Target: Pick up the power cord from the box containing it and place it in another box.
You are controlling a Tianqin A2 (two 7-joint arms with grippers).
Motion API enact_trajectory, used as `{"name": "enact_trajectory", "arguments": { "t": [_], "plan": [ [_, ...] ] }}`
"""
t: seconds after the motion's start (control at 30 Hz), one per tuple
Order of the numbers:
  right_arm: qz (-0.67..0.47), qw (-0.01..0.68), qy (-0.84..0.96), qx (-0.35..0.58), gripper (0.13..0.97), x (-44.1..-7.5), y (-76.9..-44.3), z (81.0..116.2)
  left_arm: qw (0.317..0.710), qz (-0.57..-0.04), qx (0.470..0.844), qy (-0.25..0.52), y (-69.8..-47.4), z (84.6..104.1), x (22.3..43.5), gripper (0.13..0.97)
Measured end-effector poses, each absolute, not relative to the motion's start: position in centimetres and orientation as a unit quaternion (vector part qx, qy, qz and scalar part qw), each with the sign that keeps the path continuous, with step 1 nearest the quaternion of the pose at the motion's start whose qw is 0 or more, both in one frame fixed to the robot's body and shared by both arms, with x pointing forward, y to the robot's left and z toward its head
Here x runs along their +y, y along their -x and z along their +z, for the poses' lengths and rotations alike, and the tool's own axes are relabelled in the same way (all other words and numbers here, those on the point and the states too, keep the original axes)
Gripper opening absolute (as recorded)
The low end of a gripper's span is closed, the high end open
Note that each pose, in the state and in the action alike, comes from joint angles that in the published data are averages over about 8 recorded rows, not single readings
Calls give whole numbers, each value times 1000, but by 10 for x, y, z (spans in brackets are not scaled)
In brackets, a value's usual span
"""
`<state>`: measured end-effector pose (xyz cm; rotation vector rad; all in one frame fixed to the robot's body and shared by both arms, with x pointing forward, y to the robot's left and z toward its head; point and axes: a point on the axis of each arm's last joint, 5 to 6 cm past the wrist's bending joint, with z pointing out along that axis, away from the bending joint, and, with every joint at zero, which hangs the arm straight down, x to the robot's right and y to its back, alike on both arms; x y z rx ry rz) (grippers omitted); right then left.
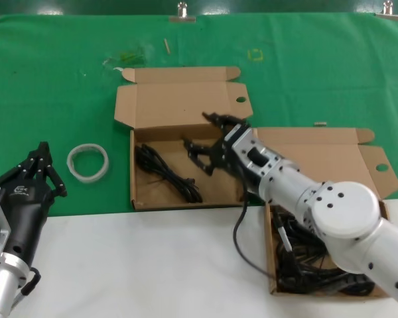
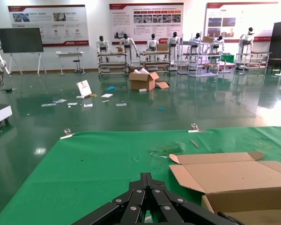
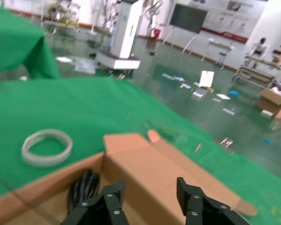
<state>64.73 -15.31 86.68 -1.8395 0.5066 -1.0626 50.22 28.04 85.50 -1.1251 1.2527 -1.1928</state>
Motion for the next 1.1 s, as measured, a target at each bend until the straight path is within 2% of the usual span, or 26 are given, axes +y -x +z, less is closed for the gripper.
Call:
{"name": "enact_trajectory", "arguments": {
  "t": [0.1,0.37,0.4,0.57,0.67,0.97,1.1],
  "plan": [
    [-439,477,730,217,347,-157,-644,881,513,-496,521,468,-502,855,280,140],
    [-450,545,655,267,523,-182,-619,934,513,-496,521,468,-502,855,280,140],
    [-449,556,644,274,523,-187,-615,941,513,-496,521,468,-502,855,280,140],
    [-441,600,597,298,651,-206,-594,966,513,-496,521,468,-502,855,280,141],
    [-439,611,585,303,729,-212,-588,971,513,-496,521,468,-502,855,280,143],
    [-443,613,576,310,873,-213,-585,965,513,-496,521,468,-502,855,280,182],
    [-447,613,571,316,902,-214,-583,961,513,-496,521,468,-502,855,280,204]
  ]
}}
